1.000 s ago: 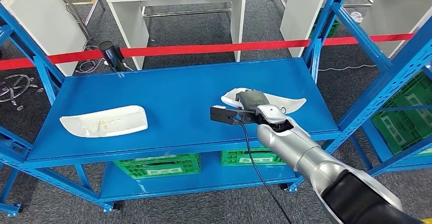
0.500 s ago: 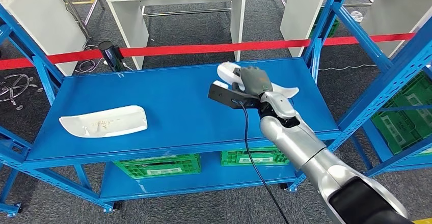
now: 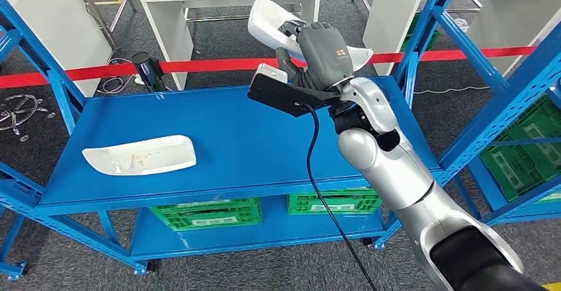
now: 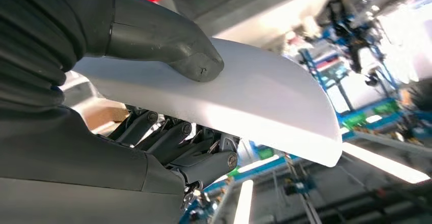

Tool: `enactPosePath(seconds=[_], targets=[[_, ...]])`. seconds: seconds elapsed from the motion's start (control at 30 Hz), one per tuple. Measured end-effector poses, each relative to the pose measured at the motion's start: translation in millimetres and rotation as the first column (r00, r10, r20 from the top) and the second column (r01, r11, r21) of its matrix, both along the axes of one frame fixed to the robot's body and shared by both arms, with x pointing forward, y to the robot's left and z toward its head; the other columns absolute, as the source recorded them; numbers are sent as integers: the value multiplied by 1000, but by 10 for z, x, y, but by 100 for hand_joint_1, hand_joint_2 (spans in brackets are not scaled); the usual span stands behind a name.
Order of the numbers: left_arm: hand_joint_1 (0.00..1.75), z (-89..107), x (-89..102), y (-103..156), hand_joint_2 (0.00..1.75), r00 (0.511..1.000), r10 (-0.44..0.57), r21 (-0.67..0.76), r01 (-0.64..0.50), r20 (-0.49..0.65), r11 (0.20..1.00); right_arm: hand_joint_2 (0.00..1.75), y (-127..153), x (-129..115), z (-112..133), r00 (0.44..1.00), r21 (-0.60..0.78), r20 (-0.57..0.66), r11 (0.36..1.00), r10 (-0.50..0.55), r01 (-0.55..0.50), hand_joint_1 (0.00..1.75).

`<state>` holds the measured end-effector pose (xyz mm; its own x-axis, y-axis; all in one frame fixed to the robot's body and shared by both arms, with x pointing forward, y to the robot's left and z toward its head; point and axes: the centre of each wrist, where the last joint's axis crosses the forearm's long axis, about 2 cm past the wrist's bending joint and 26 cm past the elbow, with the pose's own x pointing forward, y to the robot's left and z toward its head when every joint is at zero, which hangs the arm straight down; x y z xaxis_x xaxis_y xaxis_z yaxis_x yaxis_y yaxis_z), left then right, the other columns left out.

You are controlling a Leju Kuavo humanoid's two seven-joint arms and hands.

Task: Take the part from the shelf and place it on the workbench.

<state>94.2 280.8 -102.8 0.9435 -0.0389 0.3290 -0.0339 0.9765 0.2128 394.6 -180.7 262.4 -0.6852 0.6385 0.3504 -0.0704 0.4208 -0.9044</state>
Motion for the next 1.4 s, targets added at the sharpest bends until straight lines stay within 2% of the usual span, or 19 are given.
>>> enactPosePath(seconds=[0.33,0.97,1.1,1.4], targets=[[0,-6,-30,9,175,1000,-2,2,2,-6,1000,175,125,-41,77,999,17,11,999,41,-41,175],[0,-8,-36,60,175,1000,-16,15,16,7,1000,175,263,-124,38,996,12,-3,996,89,-89,175],[0,-9,-39,66,175,1000,-25,19,24,2,1000,175,232,-120,17,995,-3,-15,995,96,-96,175],[0,-18,-84,95,175,1000,-5,19,5,-18,1000,175,-33,-47,-29,998,-1,-7,999,54,-54,175]])
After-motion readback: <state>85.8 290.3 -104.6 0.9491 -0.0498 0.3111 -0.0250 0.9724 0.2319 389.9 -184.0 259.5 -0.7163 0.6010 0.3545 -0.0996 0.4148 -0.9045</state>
